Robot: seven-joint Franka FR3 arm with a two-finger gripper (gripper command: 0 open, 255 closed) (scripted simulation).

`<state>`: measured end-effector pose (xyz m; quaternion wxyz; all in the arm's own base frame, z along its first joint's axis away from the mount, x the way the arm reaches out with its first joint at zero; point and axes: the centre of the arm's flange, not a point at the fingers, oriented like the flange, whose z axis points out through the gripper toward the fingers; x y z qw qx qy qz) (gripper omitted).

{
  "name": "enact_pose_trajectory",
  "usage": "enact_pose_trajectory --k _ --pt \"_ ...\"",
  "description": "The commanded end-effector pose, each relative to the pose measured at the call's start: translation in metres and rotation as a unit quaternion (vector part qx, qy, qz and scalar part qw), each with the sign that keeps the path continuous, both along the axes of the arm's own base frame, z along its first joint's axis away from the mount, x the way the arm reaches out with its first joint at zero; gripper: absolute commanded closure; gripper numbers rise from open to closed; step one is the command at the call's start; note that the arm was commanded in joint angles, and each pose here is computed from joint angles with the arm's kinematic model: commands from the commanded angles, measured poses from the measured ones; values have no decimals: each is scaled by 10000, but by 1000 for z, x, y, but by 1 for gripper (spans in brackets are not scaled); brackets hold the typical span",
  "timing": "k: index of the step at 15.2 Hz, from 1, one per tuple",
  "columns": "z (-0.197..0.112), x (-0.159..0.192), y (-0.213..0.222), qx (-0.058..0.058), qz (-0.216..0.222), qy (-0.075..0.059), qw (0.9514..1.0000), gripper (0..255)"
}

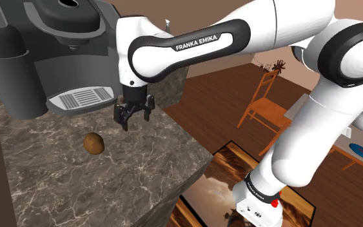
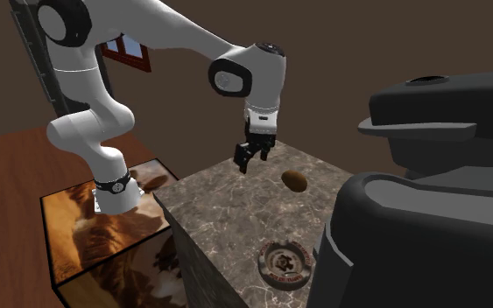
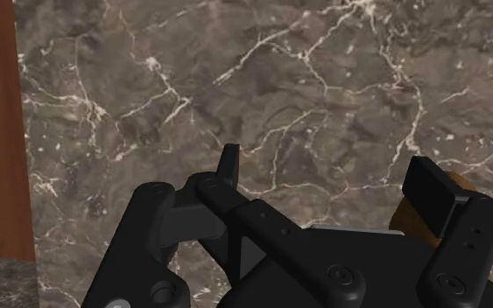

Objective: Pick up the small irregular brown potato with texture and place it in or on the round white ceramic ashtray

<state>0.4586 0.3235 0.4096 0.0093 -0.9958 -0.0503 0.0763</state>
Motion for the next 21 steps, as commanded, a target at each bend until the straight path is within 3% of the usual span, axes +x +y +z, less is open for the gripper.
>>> enact_pose_trajectory --k 1,10,18,21 --pt "-10 10 24 35 -3 23 10000 0" --pt "-49 55 124 181 17 123 9998 0" --pt "-88 48 126 181 17 123 9998 0" --pt "-88 48 126 181 17 123 9998 0"
